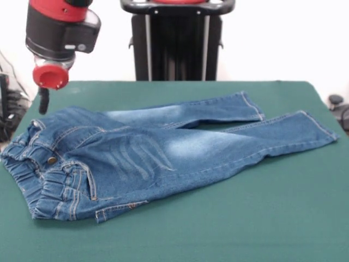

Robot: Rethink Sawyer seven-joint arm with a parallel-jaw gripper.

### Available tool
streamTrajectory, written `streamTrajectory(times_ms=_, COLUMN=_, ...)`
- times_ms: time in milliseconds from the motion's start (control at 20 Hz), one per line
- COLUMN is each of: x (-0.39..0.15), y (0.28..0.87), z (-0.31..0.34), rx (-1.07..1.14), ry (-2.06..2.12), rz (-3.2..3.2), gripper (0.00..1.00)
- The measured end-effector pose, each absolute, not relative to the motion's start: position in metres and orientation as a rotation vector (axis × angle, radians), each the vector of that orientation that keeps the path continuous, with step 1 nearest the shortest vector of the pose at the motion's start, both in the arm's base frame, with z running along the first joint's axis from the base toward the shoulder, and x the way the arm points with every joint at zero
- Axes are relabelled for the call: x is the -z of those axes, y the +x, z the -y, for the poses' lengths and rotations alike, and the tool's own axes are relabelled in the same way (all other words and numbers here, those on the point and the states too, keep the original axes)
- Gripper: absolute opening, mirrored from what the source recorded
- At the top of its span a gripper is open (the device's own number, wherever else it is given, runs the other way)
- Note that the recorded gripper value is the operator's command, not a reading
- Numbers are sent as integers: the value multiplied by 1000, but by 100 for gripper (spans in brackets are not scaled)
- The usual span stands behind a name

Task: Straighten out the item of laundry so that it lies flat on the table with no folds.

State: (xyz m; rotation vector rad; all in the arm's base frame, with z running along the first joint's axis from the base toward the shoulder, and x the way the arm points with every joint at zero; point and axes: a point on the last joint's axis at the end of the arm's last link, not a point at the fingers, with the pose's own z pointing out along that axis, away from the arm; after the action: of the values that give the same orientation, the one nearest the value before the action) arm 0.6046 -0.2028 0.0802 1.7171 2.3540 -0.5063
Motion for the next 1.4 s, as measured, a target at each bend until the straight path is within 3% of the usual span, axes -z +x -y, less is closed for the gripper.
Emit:
streamTrajectory(times_ms=600, x=-140, y=594, z=283, rx=583, ry=1706, rz=-2568, gripper=100)
streamTrajectory(times_ms=1400, x=-138, y=662, z=232, rx=412, ry=1609, rz=-2625, gripper=100)
